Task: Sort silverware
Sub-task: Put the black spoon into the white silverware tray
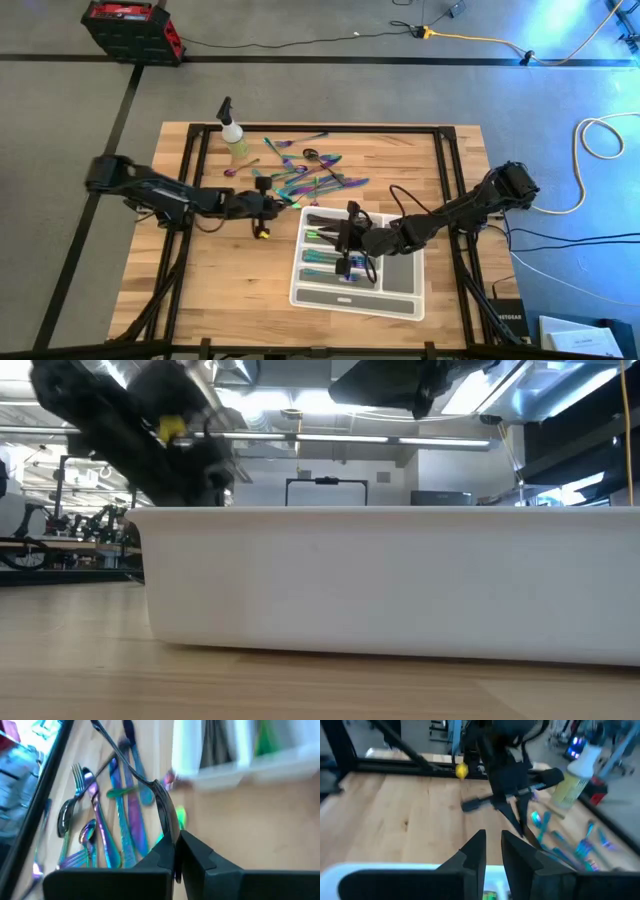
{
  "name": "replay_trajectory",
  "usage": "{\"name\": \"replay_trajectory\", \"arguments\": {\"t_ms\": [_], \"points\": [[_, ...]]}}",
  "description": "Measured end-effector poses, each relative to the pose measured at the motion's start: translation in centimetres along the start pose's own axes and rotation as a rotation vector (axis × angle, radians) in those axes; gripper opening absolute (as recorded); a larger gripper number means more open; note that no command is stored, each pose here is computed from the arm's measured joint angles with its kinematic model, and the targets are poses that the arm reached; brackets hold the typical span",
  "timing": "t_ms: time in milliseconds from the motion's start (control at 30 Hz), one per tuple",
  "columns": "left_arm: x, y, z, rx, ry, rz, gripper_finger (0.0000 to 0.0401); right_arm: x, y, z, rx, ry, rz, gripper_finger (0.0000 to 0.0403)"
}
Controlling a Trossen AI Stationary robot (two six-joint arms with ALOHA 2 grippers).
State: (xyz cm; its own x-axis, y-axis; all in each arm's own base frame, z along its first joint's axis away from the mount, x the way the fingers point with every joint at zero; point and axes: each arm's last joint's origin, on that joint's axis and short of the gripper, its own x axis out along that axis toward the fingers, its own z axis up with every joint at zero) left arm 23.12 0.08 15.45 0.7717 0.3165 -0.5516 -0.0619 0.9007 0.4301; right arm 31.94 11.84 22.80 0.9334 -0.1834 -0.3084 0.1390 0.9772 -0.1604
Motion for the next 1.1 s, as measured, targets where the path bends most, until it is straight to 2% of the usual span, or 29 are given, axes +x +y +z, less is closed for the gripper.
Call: {"name": "replay_trajectory", "arguments": {"t_ms": [133,200,267,367,533,633,700,767,833,900,1033,1100], "points": [[-2.0,0.5,0.7,-0.176,-0.041,-0.009,0.0,-0.7,1.2,-0.1,-0.277,0.018,0.027,0.0044],[-3.0,1.0,1.1,-0.32,-0.081,-0.039,0.0,-0.9,2.0,0.7,-0.389,0.029,0.01,0.0044],[-3.7,1.5,1.4,-0.456,-0.126,-0.112,0.0,-1.2,2.9,1.8,-0.497,0.067,-0.044,0.0044],[-4.4,1.8,2.0,-0.586,-0.19,-0.253,0.0,-1.2,3.9,3.4,-0.619,0.129,-0.136,0.0044],[-4.9,2.1,3.2,-0.851,-0.279,-0.393,0.0,-0.3,4.6,5.1,-0.714,0.194,-0.226,0.0044],[-5.0,2.2,3.6,-0.978,-0.3,-0.431,0.0,0.8,5.3,4.5,-0.851,0.273,-0.297,0.0053],[-5.1,2.3,3.7,-1.026,-0.312,-0.441,0.0,1.8,5.9,4.1,-0.963,0.322,-0.387,0.0067],[-5.1,2.4,3.8,-1.085,-0.321,-0.407,0.0,2.8,6.6,3.9,-1.057,0.362,-0.475,0.0085],[-5.0,2.4,3.9,-1.125,-0.334,-0.371,0.0,3.7,7.4,3.7,-1.106,0.39,-0.545,0.0105],[-5.1,2.4,4.1,-1.157,-0.357,-0.354,0.0,4.2,7.9,3.6,-1.104,0.393,-0.565,0.0124],[-5.5,2.6,4.8,-1.229,-0.44,-0.374,0.0,4.7,8.2,4.0,-0.972,0.326,-0.538,0.016],[-5.8,2.6,5.3,-1.268,-0.492,-0.41,0.0,4.8,8.0,4.1,-0.954,0.325,-0.547,0.0175]]}}
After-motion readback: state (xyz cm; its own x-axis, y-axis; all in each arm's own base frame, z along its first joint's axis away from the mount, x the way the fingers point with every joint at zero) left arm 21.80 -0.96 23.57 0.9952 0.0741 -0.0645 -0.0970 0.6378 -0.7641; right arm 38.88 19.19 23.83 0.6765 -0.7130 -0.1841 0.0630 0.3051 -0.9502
